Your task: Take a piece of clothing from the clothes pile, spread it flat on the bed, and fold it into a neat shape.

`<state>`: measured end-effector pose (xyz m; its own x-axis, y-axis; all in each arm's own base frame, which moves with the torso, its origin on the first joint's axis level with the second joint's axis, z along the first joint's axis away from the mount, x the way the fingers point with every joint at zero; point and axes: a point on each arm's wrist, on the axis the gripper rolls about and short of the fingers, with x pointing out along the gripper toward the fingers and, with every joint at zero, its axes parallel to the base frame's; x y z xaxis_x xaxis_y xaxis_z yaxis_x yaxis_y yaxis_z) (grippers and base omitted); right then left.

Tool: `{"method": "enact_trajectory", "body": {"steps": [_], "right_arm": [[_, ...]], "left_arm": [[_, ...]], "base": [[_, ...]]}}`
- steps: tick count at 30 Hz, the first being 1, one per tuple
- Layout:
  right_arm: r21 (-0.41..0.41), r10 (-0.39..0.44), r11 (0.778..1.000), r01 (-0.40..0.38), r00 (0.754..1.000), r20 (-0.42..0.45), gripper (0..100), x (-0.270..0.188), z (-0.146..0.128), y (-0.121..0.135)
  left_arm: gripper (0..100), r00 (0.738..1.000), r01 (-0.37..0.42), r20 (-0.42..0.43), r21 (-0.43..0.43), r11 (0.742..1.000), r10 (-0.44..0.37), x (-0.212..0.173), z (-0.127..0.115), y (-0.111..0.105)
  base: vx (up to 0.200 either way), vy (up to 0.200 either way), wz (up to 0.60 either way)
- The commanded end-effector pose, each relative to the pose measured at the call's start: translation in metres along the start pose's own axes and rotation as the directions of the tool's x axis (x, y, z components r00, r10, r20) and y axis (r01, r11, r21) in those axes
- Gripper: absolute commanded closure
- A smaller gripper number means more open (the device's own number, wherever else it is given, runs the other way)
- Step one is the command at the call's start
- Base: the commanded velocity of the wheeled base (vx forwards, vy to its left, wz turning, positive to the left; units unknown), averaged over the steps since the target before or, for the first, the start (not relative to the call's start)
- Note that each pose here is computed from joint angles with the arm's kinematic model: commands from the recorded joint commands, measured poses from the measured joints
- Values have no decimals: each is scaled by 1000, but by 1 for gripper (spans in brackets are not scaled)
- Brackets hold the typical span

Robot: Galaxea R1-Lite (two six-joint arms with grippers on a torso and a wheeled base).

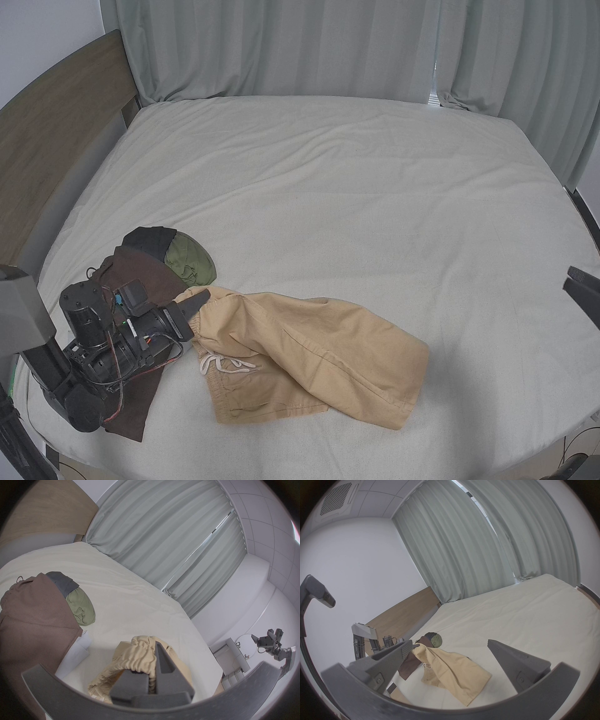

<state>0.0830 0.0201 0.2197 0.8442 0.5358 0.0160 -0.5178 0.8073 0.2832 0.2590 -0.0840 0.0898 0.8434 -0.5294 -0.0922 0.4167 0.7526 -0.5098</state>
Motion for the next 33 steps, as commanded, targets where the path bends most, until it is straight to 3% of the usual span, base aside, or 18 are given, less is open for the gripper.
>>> {"method": "enact_trajectory", "body": {"steps": [1,15,23,33], "right_arm": [[41,35,999,-31,996,-87,0,46,-5,-19],[65,93,994,-85,987,-134,0,87,-26,-31],[92,84,993,-68,980,-183,0,109,-51,-48],[125,86,990,-64,981,-176,0,132,-73,-62]], "left_arm": [[100,1000,3,4,1,1000,-3,0,1,0],[100,1000,11,15,0,1000,-11,0,4,-2],[100,1000,14,13,-6,1000,-14,1,4,-2],[100,1000,11,8,-6,1000,-11,2,2,-1]], "base": [[0,0,0],[0,0,0],[0,0,0],[0,0,0]]}}
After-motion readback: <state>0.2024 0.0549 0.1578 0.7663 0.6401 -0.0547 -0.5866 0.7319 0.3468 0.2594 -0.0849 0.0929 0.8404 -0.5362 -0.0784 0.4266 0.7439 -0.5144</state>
